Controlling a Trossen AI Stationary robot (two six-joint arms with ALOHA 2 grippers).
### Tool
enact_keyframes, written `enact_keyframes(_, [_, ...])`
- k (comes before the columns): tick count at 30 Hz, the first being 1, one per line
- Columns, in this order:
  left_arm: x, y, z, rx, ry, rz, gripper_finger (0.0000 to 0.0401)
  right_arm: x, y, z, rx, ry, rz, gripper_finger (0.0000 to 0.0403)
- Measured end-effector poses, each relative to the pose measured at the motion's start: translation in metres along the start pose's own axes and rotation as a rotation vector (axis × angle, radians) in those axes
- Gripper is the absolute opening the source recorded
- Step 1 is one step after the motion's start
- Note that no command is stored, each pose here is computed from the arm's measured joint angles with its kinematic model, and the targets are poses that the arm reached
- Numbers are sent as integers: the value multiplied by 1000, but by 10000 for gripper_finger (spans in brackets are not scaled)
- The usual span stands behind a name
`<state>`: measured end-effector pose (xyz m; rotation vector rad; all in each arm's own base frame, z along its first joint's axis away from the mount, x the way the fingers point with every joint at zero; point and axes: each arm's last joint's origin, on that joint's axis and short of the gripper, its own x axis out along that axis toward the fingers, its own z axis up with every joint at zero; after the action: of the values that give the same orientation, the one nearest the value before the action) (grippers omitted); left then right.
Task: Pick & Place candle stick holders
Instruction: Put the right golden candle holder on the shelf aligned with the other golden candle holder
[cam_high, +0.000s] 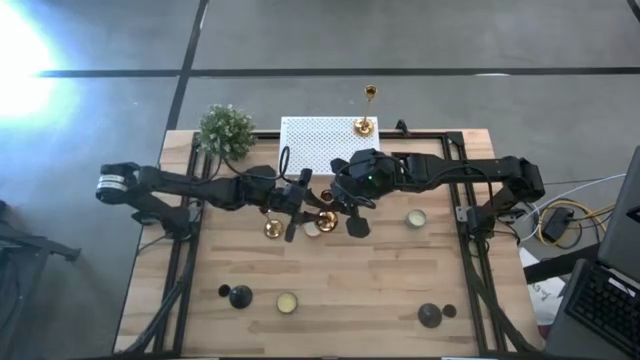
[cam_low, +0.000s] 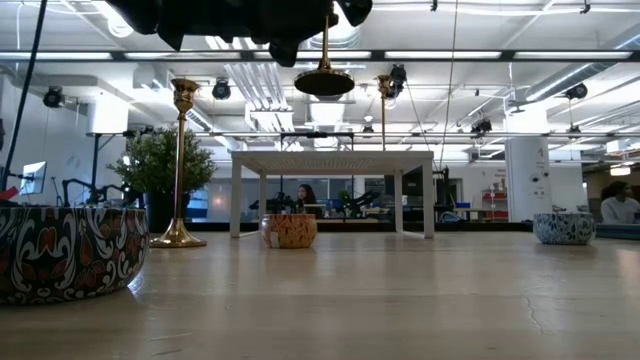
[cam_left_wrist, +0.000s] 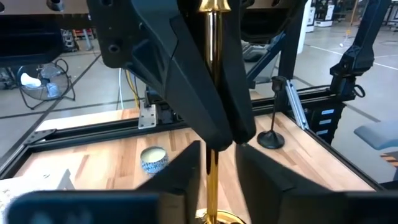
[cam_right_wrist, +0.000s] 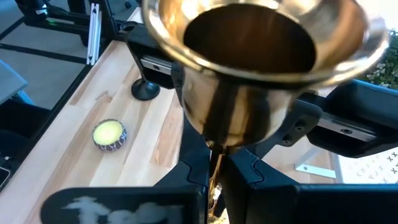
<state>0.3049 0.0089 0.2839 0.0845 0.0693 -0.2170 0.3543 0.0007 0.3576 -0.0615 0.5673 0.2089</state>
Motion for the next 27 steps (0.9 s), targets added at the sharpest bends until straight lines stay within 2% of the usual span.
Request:
enact_keyframes(3, [0, 0, 0, -2, 1, 9, 30, 0, 0, 0, -1, 0, 1, 13])
enact_keyframes(4, [0, 0, 0, -5, 2, 9, 21, 0, 0, 0, -2, 0, -1, 13])
enact_keyframes(12, [0, 0, -1, -8, 9, 9, 20, -1, 0, -1, 36, 9, -14, 13])
enact_keyframes(14, [0, 1, -1, -7, 9, 18, 20, -4, 0, -2, 44, 32, -48, 15])
enact_keyframes(19, [-2, 1, -3, -1, 39, 53, 20, -27, 2, -12, 95, 159, -168, 46])
enact_keyframes(22, [-1, 0, -2, 6, 33, 41, 20, -41, 2, -9, 114, 142, -220, 69])
enact_keyframes(27, [-2, 3, 2, 16, 0, 91, 20, -67, 9, -9, 155, 137, -219, 97])
